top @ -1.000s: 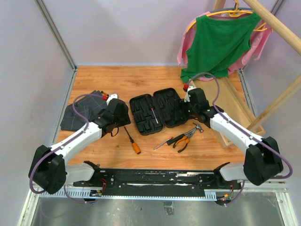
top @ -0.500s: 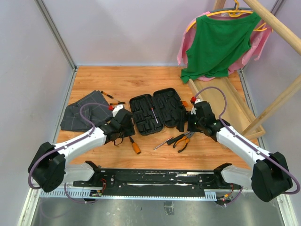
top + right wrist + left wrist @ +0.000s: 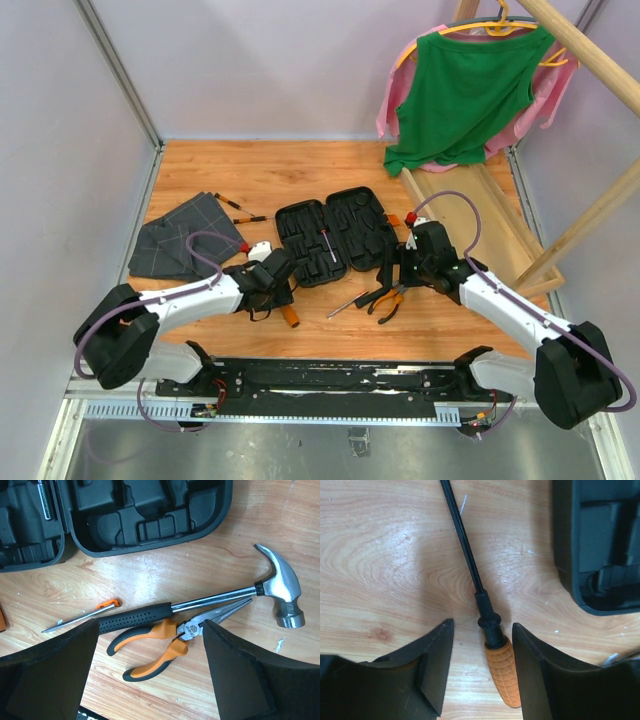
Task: Sort the tools into containers
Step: Pick up the screwdriver from the center of the board.
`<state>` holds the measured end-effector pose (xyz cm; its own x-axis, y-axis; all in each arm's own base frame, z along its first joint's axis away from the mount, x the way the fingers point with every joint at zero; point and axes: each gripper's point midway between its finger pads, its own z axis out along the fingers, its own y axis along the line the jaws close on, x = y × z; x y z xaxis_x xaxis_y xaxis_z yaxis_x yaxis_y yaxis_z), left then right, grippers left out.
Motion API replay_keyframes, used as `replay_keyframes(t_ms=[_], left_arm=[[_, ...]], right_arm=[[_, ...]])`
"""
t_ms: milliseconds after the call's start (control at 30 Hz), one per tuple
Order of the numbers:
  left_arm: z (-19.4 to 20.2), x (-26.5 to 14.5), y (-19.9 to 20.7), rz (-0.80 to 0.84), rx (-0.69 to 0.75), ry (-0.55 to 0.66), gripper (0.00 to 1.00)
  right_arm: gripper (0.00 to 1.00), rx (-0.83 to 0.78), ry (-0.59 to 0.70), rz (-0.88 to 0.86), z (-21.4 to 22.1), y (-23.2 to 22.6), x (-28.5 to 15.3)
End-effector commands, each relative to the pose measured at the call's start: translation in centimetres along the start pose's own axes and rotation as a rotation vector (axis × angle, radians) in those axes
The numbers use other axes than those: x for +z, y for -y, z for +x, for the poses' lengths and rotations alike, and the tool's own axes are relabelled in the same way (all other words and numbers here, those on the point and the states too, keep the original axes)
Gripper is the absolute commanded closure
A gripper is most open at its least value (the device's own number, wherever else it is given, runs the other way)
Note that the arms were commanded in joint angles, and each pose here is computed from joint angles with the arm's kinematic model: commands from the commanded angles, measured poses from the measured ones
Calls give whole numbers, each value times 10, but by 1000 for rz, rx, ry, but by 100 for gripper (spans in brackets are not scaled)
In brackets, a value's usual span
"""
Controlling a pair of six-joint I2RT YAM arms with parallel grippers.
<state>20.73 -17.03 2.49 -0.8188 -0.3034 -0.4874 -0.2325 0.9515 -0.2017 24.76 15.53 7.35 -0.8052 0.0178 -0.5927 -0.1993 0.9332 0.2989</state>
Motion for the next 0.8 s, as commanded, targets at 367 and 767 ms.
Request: replay_keyframes(t_ms=[367, 767], left_arm=[[11, 18, -15, -124, 25, 11, 71], [-6, 5, -18, -127, 21, 78, 99]], right_arm=[[15, 7, 4, 0, 7, 5, -5], [15, 15, 42, -7, -8, 0, -10]])
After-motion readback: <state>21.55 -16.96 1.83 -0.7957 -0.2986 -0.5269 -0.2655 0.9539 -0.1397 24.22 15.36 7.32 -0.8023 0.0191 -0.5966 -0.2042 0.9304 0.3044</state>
